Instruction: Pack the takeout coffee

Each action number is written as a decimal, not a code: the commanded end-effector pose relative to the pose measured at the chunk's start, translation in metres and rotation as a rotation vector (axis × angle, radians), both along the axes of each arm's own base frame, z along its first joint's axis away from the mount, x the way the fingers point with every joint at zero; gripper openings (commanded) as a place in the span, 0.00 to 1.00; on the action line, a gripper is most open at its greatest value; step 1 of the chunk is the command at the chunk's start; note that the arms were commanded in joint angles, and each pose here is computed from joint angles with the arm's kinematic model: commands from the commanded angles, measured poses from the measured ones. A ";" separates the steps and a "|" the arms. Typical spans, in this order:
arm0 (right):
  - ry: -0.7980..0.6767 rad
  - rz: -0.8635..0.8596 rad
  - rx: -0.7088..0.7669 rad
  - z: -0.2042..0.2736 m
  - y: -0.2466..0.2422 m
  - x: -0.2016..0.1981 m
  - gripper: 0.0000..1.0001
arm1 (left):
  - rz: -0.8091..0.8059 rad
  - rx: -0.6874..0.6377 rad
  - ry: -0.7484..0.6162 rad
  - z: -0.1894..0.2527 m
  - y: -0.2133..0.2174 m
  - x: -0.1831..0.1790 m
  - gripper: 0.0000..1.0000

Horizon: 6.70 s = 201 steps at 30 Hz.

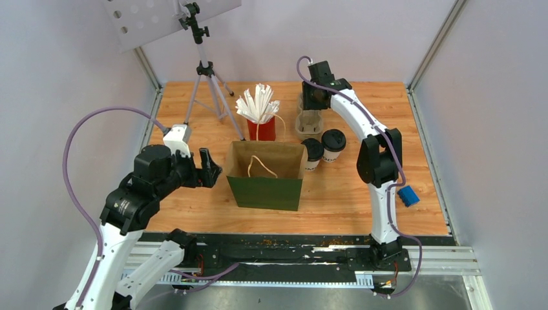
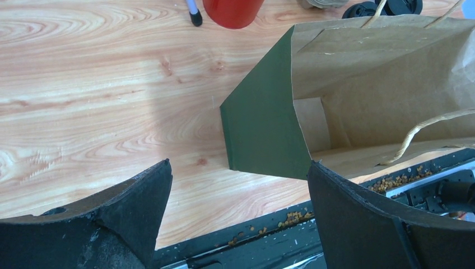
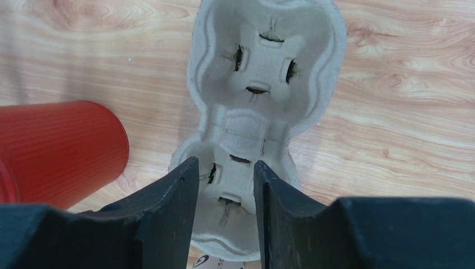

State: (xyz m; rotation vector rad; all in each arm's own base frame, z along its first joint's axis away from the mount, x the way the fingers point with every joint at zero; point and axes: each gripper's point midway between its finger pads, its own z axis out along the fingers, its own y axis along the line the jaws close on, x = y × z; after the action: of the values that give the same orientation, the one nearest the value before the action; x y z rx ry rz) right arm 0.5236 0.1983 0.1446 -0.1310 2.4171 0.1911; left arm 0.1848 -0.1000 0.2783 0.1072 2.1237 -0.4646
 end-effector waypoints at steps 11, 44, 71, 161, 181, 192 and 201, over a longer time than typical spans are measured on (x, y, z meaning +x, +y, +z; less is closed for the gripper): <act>-0.096 -0.088 0.010 0.015 0.009 0.032 0.43 | -0.011 0.007 -0.038 0.018 0.005 -0.008 0.97; -0.053 -0.114 -0.092 -0.029 -0.001 0.037 0.42 | 0.000 0.000 -0.015 0.012 0.006 -0.013 0.98; -0.131 -0.095 -0.042 0.019 0.005 0.039 0.28 | -0.002 0.019 -0.020 0.011 0.007 -0.009 0.98; -0.848 1.108 0.346 0.260 0.149 -0.288 0.29 | 0.028 -0.187 0.223 -0.001 -0.048 0.034 0.53; -0.786 1.285 0.266 0.203 0.154 -0.312 0.29 | -0.064 -0.234 0.209 0.004 -0.067 0.040 0.15; -0.659 1.276 0.169 0.172 0.139 -0.312 0.28 | -0.153 -0.253 0.190 0.011 -0.076 0.032 0.00; -0.580 1.286 0.099 0.154 0.138 -0.323 0.28 | -0.169 -0.286 0.226 0.016 -0.080 0.022 0.00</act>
State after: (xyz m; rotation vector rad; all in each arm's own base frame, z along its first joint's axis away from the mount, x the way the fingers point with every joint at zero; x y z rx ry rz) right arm 0.2061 0.3375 0.2883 -1.4327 1.4425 0.7593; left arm 0.2139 -0.1766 0.2805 0.0440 2.2866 -0.8679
